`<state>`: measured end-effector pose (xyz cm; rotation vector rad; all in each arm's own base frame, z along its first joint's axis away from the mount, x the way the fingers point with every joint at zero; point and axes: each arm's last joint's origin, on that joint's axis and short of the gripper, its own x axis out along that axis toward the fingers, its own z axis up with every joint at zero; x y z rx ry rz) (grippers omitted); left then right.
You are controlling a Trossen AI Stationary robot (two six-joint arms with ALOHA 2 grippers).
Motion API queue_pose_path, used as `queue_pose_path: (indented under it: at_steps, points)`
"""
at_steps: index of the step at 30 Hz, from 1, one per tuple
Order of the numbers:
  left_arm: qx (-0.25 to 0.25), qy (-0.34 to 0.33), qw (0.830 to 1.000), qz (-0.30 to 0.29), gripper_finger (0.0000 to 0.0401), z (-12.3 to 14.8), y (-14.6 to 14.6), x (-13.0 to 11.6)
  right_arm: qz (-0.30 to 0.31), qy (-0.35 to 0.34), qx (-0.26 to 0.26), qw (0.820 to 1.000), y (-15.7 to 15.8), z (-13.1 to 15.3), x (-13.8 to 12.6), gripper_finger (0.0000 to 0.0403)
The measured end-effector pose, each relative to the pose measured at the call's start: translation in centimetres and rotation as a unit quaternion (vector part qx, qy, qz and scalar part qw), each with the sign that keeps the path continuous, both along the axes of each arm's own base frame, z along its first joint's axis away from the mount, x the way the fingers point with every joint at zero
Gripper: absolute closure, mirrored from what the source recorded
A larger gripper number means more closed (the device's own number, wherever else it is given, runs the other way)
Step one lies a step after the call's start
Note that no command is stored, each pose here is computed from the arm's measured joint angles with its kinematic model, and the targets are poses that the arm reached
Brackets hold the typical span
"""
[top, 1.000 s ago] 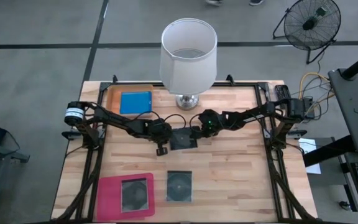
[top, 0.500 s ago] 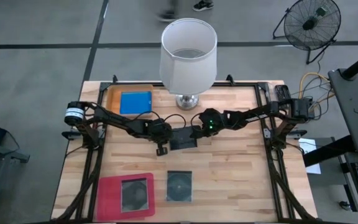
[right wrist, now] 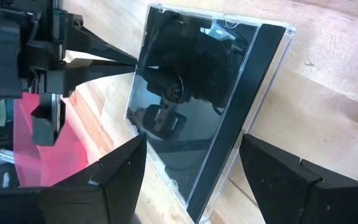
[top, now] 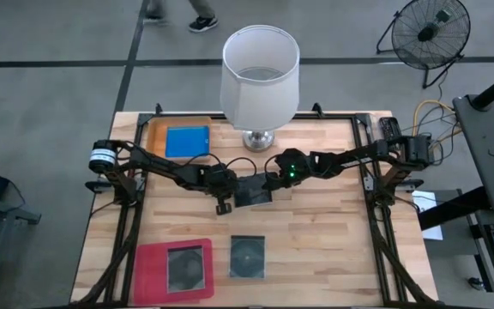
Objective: Pick & place jewel cases by type
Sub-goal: Put the top black cd case into the pink bin
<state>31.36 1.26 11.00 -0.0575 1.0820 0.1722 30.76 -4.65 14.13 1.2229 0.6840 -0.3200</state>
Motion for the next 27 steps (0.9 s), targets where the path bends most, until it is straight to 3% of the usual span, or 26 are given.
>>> queue_pose_path:
  at_steps: [27]
  points:
    - [-0.003, 0.0, 1.0, 0.002, 0.0401, -0.01, 0.0, -0.01, 0.018, -0.013, -0.003, 1.0, 0.72, 0.76, -0.03, 0.0154]
